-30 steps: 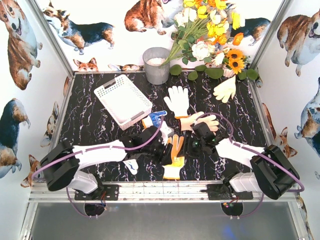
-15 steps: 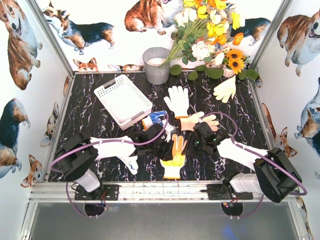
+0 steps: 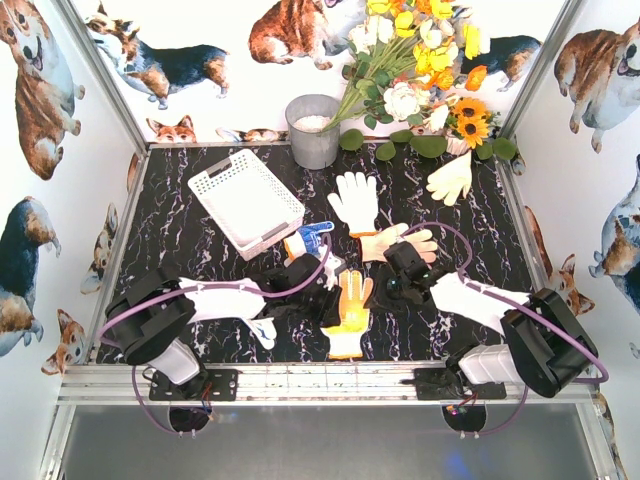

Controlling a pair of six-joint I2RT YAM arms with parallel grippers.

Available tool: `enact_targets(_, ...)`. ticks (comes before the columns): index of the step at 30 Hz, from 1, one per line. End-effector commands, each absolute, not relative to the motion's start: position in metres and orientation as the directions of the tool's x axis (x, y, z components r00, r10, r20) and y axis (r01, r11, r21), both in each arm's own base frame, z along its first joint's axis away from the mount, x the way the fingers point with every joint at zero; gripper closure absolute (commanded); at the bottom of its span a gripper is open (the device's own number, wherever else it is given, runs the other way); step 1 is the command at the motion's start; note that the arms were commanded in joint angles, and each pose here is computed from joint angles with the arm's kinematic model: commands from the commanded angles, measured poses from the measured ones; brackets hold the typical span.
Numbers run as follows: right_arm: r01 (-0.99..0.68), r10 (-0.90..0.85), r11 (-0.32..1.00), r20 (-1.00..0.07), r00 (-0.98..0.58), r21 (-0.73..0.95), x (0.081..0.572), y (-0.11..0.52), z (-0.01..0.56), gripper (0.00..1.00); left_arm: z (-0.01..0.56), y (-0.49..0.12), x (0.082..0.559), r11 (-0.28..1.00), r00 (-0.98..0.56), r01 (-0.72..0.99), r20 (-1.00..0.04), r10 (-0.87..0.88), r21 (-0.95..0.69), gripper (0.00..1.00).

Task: Put the gloves into the storage basket
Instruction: Adjust the glove at the center of the board, then pick up the glove from the center of the board.

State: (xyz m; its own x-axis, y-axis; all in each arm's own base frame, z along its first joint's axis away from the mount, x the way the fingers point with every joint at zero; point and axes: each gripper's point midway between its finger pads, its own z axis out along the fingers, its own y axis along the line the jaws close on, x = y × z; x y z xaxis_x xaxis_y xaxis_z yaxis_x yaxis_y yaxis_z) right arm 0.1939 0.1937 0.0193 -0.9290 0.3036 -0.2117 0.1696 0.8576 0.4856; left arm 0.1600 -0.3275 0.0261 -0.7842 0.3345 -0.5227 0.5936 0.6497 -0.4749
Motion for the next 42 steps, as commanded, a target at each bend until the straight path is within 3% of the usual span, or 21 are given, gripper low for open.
enact_targets(1,0.165,0.316,0.871,-0.271,-0.909,0.464,0.209,0.187,0.027,0.74,0.017,-0.313,0.151,0.668,-0.8,0.576,-0.491,0.344,-0.471,0.61)
enact_targets(4,0.163,0.322,0.871,-0.289,-0.901,0.464,0.208,0.183,0.036,0.65,0.033,-0.316,0.154,0.658,-0.792,0.582,-0.517,0.325,-0.478,0.53)
enact_targets(10,0.063,0.195,0.952,-0.437,-0.878,0.3,0.219,0.151,0.078,0.5,0.076,-0.302,0.172,0.673,-0.758,0.595,-0.584,0.29,-0.439,0.2)
enact_targets(16,-0.038,0.029,0.994,-0.568,-0.822,0.105,0.249,0.129,0.129,0.42,0.146,-0.251,0.238,0.765,-0.73,0.509,-0.669,0.141,-0.394,0.06)
enact_targets(22,-0.111,-0.024,0.989,-0.644,-0.764,0.094,0.292,0.149,0.162,0.37,0.191,-0.148,0.302,0.911,-0.649,0.305,-0.76,-0.014,-0.278,0.02)
enact_targets(28,-0.116,-0.058,0.992,-0.631,-0.774,0.051,0.332,0.168,0.156,0.34,0.206,-0.054,0.326,0.982,-0.566,0.076,-0.818,-0.102,-0.175,0.01)
enact_targets(32,-0.111,-0.093,0.994,-0.587,-0.804,-0.006,0.357,0.176,0.135,0.35,0.212,-0.037,0.322,0.994,-0.496,0.034,-0.865,-0.071,-0.101,0.0)
enact_targets(35,-0.091,-0.094,0.995,-0.55,-0.83,-0.033,0.374,0.181,0.116,0.42,0.205,-0.029,0.32,0.998,-0.481,0.01,-0.875,-0.053,-0.067,0.0)
enact_targets(42,-0.071,-0.049,0.997,-0.469,-0.882,0.029,0.4,0.209,0.083,0.44,0.195,-0.03,0.323,0.998,-0.499,0.02,-0.866,-0.041,-0.059,0.0)
